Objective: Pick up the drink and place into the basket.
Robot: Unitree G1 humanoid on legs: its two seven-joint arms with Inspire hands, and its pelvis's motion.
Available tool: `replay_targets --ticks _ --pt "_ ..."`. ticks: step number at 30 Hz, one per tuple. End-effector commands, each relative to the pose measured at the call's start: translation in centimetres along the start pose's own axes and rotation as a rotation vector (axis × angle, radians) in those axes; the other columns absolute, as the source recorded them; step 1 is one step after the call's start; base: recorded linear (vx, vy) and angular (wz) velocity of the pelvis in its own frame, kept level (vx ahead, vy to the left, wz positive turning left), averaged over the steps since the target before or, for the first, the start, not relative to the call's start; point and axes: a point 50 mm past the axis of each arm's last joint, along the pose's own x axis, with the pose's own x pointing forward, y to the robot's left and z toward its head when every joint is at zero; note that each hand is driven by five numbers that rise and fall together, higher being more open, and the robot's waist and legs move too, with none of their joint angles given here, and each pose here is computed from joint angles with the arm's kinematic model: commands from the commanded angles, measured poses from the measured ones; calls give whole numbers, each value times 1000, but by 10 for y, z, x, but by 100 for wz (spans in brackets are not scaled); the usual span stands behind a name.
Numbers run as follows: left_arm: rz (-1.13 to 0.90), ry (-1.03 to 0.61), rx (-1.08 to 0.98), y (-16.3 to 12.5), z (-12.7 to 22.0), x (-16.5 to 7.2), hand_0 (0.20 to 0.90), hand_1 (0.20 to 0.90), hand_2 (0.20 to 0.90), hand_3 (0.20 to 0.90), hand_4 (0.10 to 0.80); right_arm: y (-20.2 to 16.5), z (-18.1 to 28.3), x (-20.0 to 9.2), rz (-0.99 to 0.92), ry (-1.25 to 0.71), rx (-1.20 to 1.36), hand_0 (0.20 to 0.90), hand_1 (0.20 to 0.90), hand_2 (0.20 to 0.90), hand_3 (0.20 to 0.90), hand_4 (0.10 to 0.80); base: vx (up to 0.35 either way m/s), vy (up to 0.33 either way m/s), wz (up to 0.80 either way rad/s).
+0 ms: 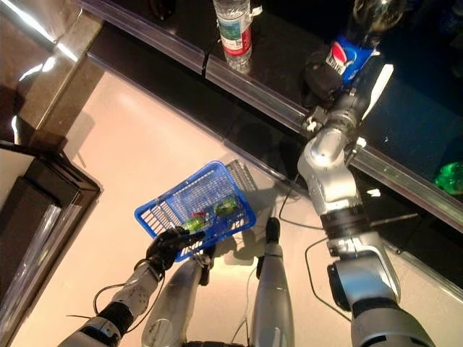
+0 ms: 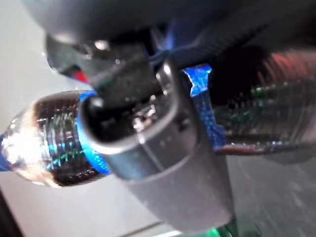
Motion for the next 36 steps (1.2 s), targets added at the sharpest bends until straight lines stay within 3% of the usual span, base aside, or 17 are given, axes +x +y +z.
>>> replay_targets --ticks 1,13,25,36 --pt "-11 -185 -78 33 19 -28 300 300 300 200 100 6 111 -16 161 -543 214 300 300 300 200 100 -21 37 -2" --pt "-98 -308 -100 23 44 -47 300 300 300 200 100 12 83 -73 533 -486 317 300 300 300 200 100 28 15 -4" --pt "-311 -340 32 -2 64 -65 300 300 300 200 100 37 56 -124 961 -215 549 300 300 300 200 100 84 13 10" --pt "-530 -468 236 -32 101 -92 300 300 300 200 100 52 35 -145 1035 -96 519 300 300 300 200 100 17 5 12"
